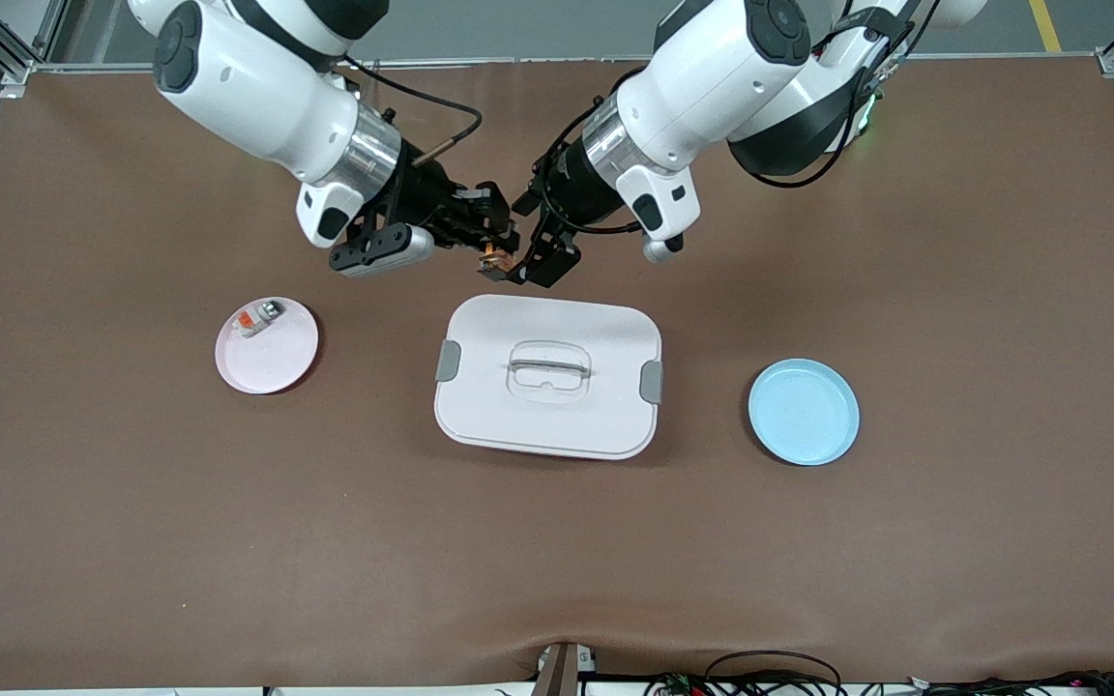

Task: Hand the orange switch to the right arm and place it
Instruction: 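Open the left gripper and pull it back from the switch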

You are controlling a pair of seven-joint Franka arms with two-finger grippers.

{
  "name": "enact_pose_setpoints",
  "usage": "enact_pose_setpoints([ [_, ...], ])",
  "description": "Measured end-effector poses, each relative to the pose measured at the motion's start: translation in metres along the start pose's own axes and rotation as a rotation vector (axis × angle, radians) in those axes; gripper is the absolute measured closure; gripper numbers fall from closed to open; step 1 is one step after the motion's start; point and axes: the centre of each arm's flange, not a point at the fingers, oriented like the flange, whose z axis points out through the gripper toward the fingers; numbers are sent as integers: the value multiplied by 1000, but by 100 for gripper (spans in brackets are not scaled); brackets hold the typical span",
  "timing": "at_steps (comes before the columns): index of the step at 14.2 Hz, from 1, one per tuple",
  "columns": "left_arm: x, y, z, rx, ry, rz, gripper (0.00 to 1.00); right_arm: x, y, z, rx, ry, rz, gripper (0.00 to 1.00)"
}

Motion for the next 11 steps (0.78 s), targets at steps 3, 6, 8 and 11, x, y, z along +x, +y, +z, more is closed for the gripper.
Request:
enact_pose_setpoints([
  [3,4,0,-1,-13,29,20,0,14,37,-11,-49,-73,-196,66],
  [6,17,-7,-3,-30,105,65,0,27,76,-23,-157,-130,-529,66],
  [8,33,-13,-5,-33,155,105,0,33,101,-30,-244,-189,-679,66],
  [11,69,-18,-11,-14,211,196,0,43,136,-46,-326,-269,-881,66],
])
